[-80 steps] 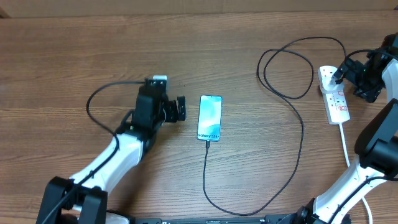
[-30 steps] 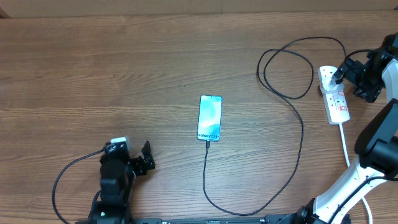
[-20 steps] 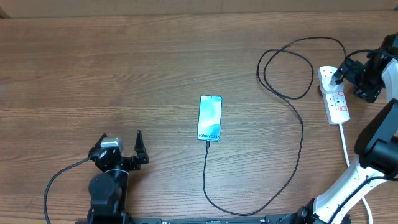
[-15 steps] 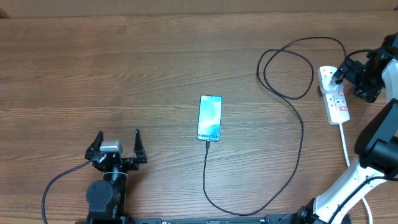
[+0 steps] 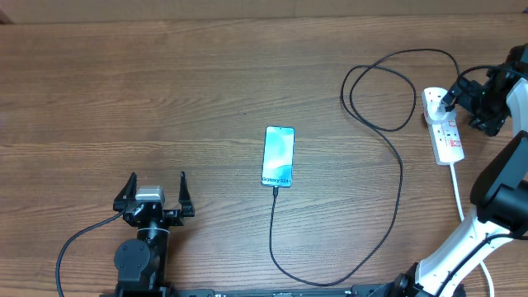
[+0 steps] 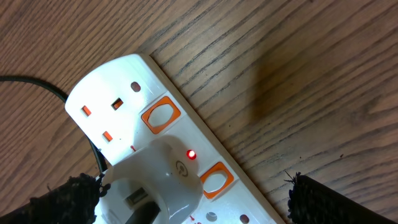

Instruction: Plug charger to phone and switch on socket

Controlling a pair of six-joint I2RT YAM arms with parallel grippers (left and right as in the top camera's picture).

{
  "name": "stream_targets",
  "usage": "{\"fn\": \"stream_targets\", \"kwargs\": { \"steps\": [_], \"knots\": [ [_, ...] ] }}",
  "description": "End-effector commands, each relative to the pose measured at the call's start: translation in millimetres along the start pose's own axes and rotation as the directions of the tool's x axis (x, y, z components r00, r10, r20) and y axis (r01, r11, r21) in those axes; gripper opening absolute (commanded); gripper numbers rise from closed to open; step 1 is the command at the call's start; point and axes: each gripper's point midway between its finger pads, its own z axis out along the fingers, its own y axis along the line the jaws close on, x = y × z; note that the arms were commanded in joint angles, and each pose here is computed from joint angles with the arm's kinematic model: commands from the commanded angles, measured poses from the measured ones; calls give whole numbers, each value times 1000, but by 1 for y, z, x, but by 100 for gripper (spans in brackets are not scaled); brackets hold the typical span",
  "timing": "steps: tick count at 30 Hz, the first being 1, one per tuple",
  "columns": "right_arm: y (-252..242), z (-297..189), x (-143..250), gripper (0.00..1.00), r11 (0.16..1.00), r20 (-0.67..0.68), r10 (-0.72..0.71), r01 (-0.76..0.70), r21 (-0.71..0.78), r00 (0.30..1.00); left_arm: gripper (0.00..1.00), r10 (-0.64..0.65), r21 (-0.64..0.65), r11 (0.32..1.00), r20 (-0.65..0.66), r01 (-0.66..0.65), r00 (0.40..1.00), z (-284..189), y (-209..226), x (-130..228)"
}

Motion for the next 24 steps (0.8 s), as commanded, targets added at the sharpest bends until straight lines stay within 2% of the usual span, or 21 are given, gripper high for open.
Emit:
{"fn": "stream_targets", "kwargs": {
  "steps": [1,20,24],
  "knots": [
    [-1,-2,-8,100,1000,23,4,-4,9,1000,100,18,4,1000,9,-18,1000,0,-1,-1],
    [-2,-2,-8,100,1000,24,7,-7,9,1000,100,18,4,1000,9,-18,1000,0,-1,-1],
    [2,-18,-13,100,1000,59,0,0,1,998,100,18,4,1000,8,-18,1000,0,-1,-1]
  ]
}}
